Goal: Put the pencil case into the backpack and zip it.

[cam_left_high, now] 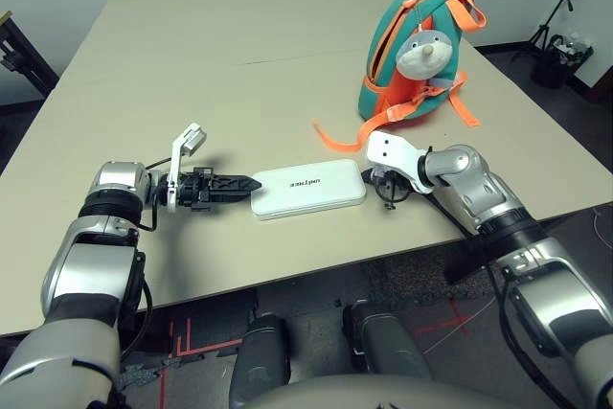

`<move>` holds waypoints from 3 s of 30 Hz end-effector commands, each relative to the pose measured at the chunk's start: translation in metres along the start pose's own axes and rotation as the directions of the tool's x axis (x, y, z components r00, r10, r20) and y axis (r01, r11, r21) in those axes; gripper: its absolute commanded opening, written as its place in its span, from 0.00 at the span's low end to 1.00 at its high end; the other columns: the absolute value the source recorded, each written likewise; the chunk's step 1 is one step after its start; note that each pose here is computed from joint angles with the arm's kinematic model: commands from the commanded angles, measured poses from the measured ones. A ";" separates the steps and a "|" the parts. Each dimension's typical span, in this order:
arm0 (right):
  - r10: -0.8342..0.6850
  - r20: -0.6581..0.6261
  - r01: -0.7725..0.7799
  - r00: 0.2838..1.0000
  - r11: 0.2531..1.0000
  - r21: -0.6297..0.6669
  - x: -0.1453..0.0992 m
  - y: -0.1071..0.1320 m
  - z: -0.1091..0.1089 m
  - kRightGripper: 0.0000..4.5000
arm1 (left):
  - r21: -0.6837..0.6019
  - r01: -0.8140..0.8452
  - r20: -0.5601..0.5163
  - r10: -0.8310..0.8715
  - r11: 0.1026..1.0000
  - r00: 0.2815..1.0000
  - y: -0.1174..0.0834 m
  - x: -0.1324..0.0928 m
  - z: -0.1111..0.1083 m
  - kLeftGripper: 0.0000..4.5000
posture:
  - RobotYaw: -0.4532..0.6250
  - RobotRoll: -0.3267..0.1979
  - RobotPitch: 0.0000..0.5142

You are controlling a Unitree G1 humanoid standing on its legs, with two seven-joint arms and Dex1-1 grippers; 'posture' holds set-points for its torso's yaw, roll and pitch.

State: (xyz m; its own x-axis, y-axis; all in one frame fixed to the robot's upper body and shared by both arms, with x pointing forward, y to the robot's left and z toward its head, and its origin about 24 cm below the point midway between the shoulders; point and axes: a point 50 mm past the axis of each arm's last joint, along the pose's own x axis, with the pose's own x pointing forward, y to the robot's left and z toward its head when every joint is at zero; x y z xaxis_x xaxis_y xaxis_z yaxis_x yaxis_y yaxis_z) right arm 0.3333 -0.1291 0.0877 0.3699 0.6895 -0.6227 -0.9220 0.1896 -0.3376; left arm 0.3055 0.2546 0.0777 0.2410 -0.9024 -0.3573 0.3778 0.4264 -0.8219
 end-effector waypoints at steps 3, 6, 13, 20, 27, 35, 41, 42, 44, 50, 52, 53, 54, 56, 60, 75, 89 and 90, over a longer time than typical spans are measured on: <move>0.017 0.012 -0.016 1.000 1.000 -0.024 -0.010 -0.003 0.001 0.00 | -0.047 -0.026 -0.010 0.026 0.999 1.000 0.007 -0.002 -0.010 1.00 | 0.31 0.62 0.12; -0.002 -0.009 0.002 1.000 1.000 -0.013 -0.020 -0.006 -0.007 0.00 | -0.053 -0.032 -0.005 0.031 0.998 0.999 0.008 -0.006 -0.012 1.00 | 0.31 0.62 0.13; -0.049 -0.036 0.049 0.998 0.999 0.005 -0.039 -0.011 -0.015 0.00 | -0.070 -0.045 -0.001 0.045 0.997 0.999 0.008 -0.014 -0.015 1.00 | 0.32 0.62 0.15; -0.039 -0.032 0.039 0.999 0.999 0.004 -0.040 -0.006 -0.012 0.00 | -0.075 -0.056 -0.005 0.056 0.996 0.998 0.008 -0.016 -0.017 1.00 | 0.32 0.62 0.15; -0.003 -0.011 0.003 1.000 1.000 -0.015 -0.030 0.000 -0.002 0.00 | -0.074 -0.068 -0.010 0.068 0.995 0.998 0.008 -0.014 -0.018 1.00 | 0.32 0.62 0.13; 0.050 0.001 -0.050 0.999 0.998 -0.045 -0.019 0.010 0.008 0.00 | -0.075 -0.064 -0.016 0.063 0.995 0.998 0.009 -0.011 -0.019 1.00 | 0.32 0.62 0.13; 0.105 0.028 -0.103 0.994 0.992 -0.072 -0.008 0.021 0.023 0.00 | -0.079 -0.056 -0.017 0.055 0.995 0.998 0.010 -0.009 -0.021 1.00 | 0.31 0.62 0.14; 0.111 0.028 -0.109 0.993 0.991 -0.078 -0.006 0.022 0.025 0.00 | -0.080 -0.056 -0.016 0.055 0.995 0.998 0.010 -0.009 -0.021 1.00 | 0.31 0.62 0.14; 0.124 0.037 -0.121 0.992 0.989 -0.087 -0.002 0.023 0.030 0.00 | -0.083 -0.052 -0.018 0.051 0.995 0.999 0.011 -0.008 -0.022 1.00 | 0.31 0.62 0.14; 0.159 0.053 -0.152 0.986 0.982 -0.113 0.008 0.026 0.045 0.00 | -0.082 -0.047 -0.021 0.046 0.996 0.999 0.010 -0.005 -0.021 1.00 | 0.31 0.62 0.15; 0.169 0.050 -0.162 0.984 0.980 -0.120 0.011 0.027 0.047 0.00 | -0.081 -0.049 -0.023 0.048 0.996 0.999 0.010 -0.005 -0.020 1.00 | 0.31 0.62 0.15; 0.175 0.054 -0.167 0.983 0.978 -0.124 0.013 0.028 0.049 0.00 | -0.080 -0.050 -0.023 0.048 0.996 0.999 0.010 -0.005 -0.020 1.00 | 0.31 0.62 0.15; 0.179 0.057 -0.171 0.982 0.977 -0.126 0.014 0.028 0.051 0.00 | -0.080 -0.050 -0.023 0.048 0.996 0.999 0.010 -0.005 -0.020 1.00 | 0.31 0.62 0.15; 0.187 0.062 -0.178 0.980 0.975 -0.130 0.016 0.030 0.054 0.00 | -0.078 -0.050 -0.023 0.048 0.996 0.999 0.010 -0.004 -0.020 1.00 | 0.31 0.62 0.15; 0.197 0.067 -0.186 0.978 0.973 -0.137 0.020 0.031 0.058 0.00 | -0.074 -0.050 -0.024 0.048 0.996 0.999 0.010 -0.004 -0.019 1.00 | 0.30 0.62 0.15; 0.216 0.084 -0.203 0.973 0.968 -0.147 0.027 0.030 0.065 0.00 | -0.069 -0.054 -0.023 0.053 0.996 0.998 0.009 -0.004 -0.018 1.00 | 0.31 0.62 0.15; 0.200 0.067 -0.187 0.978 0.970 -0.156 0.024 0.020 0.057 0.00 | -0.016 -0.049 0.036 0.050 0.999 0.998 0.009 -0.007 -0.015 0.85 | 0.32 0.62 0.15; 0.195 0.062 -0.183 0.979 0.971 -0.153 0.022 0.019 0.054 0.00 | -0.016 -0.047 0.038 0.047 0.999 0.998 0.009 -0.007 -0.014 0.79 | 0.33 0.62 0.15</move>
State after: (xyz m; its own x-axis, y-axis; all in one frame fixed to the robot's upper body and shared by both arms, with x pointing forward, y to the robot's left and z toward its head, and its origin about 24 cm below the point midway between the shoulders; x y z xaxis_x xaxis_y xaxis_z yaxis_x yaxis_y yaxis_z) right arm 0.3179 -0.0725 0.1078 0.1921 0.7545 -0.6276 -0.9425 -0.0365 -0.3323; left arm 0.2977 0.2627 0.0758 0.2847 -0.8936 -0.3470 0.3822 0.4378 -0.8138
